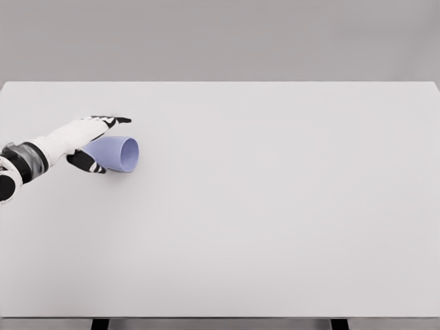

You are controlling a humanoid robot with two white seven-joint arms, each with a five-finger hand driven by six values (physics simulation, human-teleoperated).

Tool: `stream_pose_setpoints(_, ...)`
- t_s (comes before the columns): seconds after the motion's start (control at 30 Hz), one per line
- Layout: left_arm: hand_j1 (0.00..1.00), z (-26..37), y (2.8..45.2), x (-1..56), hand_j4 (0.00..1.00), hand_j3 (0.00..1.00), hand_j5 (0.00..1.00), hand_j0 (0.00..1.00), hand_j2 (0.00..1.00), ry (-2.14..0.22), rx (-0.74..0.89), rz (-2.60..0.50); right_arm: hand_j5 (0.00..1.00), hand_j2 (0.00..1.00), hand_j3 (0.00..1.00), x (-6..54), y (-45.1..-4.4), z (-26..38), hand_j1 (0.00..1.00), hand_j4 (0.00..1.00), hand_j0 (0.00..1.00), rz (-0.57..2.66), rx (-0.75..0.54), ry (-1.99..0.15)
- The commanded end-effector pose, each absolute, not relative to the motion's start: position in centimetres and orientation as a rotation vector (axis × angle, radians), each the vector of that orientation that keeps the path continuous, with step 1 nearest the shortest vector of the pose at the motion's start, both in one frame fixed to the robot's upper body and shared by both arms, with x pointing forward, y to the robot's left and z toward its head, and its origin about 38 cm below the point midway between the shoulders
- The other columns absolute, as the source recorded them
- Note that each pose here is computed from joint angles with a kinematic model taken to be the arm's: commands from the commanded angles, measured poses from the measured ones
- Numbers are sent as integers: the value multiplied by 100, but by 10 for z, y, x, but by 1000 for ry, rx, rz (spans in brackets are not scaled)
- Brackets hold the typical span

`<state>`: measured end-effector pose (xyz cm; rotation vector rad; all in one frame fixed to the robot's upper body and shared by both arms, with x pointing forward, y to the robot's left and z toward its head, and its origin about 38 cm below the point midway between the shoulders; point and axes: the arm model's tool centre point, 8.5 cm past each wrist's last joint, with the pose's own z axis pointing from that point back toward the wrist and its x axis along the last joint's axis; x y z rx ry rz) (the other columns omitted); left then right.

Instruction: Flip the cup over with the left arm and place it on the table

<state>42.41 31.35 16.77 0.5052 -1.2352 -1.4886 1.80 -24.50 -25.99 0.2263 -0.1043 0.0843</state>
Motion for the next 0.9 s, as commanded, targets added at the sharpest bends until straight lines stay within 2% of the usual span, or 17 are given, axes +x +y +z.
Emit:
stream_pose_setpoints(0.0, 100, 154, 313, 425, 100, 100, 100, 100, 100, -1199, 530, -1506, 100, 100, 100, 18, -245, -260, 100, 100, 100, 84, 226, -105)
stream_pose_setpoints(0.87, 100, 153, 300, 433, 100, 100, 100, 100, 100, -1218, 510, -1508, 100, 100, 100, 18, -245, -260, 100, 100, 100, 84, 227, -104)
